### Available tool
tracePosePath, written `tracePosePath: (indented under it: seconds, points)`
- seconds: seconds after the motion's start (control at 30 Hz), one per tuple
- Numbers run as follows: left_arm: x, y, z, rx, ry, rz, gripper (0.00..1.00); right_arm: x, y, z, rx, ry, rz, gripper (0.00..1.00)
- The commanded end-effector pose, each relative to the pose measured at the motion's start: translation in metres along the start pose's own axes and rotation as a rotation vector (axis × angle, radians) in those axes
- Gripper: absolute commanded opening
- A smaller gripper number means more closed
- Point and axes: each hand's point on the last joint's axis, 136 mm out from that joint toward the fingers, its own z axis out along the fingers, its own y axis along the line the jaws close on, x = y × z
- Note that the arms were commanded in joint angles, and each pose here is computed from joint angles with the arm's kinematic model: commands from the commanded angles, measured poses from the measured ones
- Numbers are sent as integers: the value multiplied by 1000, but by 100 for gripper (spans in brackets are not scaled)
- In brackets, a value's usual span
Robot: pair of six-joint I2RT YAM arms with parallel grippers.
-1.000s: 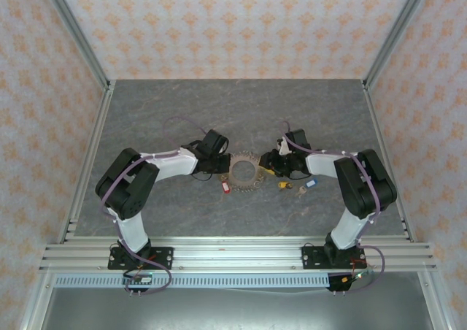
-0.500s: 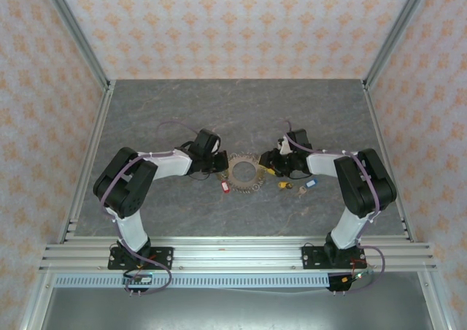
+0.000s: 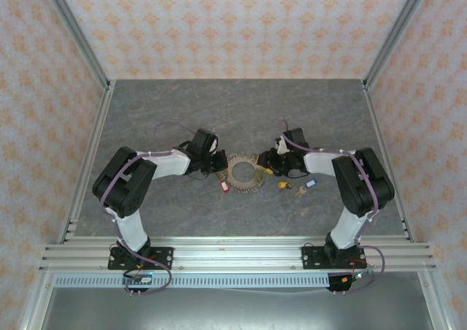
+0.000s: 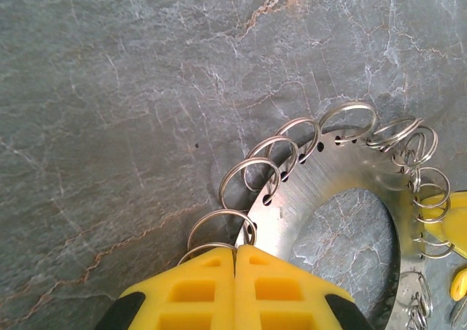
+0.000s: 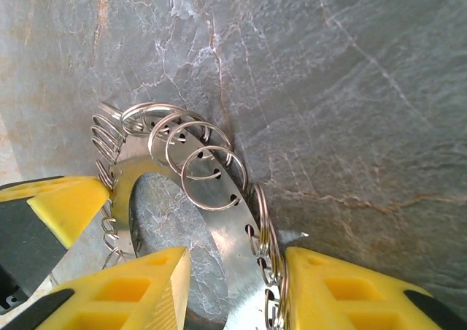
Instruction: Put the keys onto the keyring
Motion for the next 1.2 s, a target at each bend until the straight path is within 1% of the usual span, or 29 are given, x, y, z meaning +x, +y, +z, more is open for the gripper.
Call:
tracePosePath:
  seconds: [0.0,0.2,0.27,0.5,0.73,0.8,0.83,0.9,0.97,1.03,1.17]
  points:
    - [24,28,-3,-90,70,-42,3,20,8,26,-64,53,-16,35]
    - [20,23,-7,-76,49,-48,3,19,6,25,-53,49,-13,31]
    - [19,22,-8,-77,45,-46,4,18,7,23,-79,52,-4,28]
    - [14,17,-11,-57,23,-55,6,14,19,14,-213,53,43,28]
    - [11,15,-16,-49,5,-53,10,14,16,11,-195,52,24,18]
    - [11,16,-19,-58,-2,-49,12,11,14,10,-186,35,26,10]
    - [10,16,-20,-61,-7,-48,14,11,13,9,-183,29,29,9]
    - [7,16,-26,-70,-22,-38,22,9,15,5,-188,17,25,9]
    - [4,14,-32,-78,-39,-27,28,8,18,1,-191,2,20,6]
    - [1,14,-39,-87,-59,-21,44,6,23,-3,-204,-11,12,3]
    - [-4,13,-59,-106,-105,-10,59,1,39,-18,-255,-45,6,1]
